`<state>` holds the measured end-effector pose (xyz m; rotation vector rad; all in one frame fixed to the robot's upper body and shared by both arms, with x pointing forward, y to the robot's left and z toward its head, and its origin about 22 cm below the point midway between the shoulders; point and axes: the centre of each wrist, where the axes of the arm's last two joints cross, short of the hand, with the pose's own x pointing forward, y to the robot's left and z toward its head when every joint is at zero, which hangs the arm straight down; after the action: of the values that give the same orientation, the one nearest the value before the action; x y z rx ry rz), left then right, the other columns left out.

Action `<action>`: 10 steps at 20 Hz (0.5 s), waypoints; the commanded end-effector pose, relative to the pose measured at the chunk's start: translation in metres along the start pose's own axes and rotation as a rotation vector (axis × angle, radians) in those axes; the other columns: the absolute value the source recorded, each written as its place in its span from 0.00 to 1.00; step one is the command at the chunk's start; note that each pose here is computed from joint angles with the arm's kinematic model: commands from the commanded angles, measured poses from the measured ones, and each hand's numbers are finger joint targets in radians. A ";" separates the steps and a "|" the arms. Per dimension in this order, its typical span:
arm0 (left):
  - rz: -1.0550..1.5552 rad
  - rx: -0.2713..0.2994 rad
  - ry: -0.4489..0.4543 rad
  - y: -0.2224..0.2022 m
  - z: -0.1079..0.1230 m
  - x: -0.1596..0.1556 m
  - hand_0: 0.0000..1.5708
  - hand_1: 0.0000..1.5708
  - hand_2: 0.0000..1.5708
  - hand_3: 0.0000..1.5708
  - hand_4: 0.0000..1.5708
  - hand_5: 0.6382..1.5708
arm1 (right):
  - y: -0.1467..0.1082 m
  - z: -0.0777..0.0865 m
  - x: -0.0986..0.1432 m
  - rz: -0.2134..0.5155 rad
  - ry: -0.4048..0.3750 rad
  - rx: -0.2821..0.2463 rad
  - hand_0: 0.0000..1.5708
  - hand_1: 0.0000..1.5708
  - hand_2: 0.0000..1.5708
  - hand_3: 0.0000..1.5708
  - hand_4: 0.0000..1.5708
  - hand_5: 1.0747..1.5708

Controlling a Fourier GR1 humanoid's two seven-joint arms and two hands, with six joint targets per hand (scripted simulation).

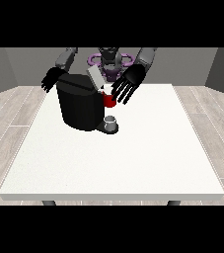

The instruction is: Insert the coffee pod into the coffee machine and close the lid

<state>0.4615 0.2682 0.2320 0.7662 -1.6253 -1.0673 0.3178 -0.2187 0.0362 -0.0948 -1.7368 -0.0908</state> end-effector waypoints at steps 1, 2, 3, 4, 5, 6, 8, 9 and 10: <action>-0.007 -0.022 0.047 0.013 0.000 -0.001 0.00 0.00 0.00 0.00 0.00 1.00 | 0.014 0.016 -0.010 0.010 0.011 0.039 0.00 0.00 0.00 0.00 0.27 1.00; -0.002 -0.021 0.014 -0.006 0.003 -0.009 0.00 0.00 0.00 0.00 0.00 1.00 | 0.004 0.011 -0.009 0.014 0.009 -0.003 0.00 0.00 0.00 0.00 0.26 1.00; 0.003 -0.032 0.009 -0.018 0.000 0.000 0.00 0.00 0.00 0.00 0.00 1.00 | -0.009 0.008 -0.013 0.026 0.040 -0.003 0.00 0.00 0.00 0.00 0.26 1.00; -0.011 -0.059 0.017 -0.032 -0.001 0.003 0.00 0.00 0.00 0.00 0.00 1.00 | -0.009 0.008 -0.017 -0.008 0.066 -0.035 0.00 0.00 0.00 0.00 0.23 1.00; -0.010 -0.058 0.039 -0.016 0.002 -0.007 0.00 0.00 0.00 0.00 0.00 1.00 | 0.003 0.012 -0.011 -0.006 0.045 -0.015 0.00 0.00 0.00 0.00 0.25 1.00; 0.009 -0.043 0.018 -0.013 -0.001 0.001 0.00 0.00 0.00 0.00 0.00 1.00 | 0.019 0.016 -0.012 -0.012 0.043 0.009 0.00 0.00 0.00 0.00 0.24 1.00; 0.000 -0.045 0.008 -0.021 0.000 0.002 0.00 0.00 0.00 0.00 0.00 1.00 | -0.015 0.016 -0.024 -0.021 0.024 -0.027 0.00 0.00 0.00 0.00 0.24 1.00; 0.009 -0.022 0.042 -0.025 0.001 -0.004 0.00 0.00 0.00 0.00 0.00 1.00 | 0.000 0.014 -0.010 -0.023 0.026 0.029 0.00 0.00 0.00 0.00 0.26 1.00; 0.010 -0.076 0.030 -0.049 0.009 -0.015 0.00 0.00 0.00 0.00 0.00 1.00 | -0.016 0.018 -0.016 -0.025 0.074 -0.016 0.00 0.00 0.00 0.00 0.25 1.00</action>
<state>0.4603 0.2634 0.2071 0.7441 -1.5776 -1.0843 0.3066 -0.2220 0.0200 -0.0854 -1.6970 -0.1049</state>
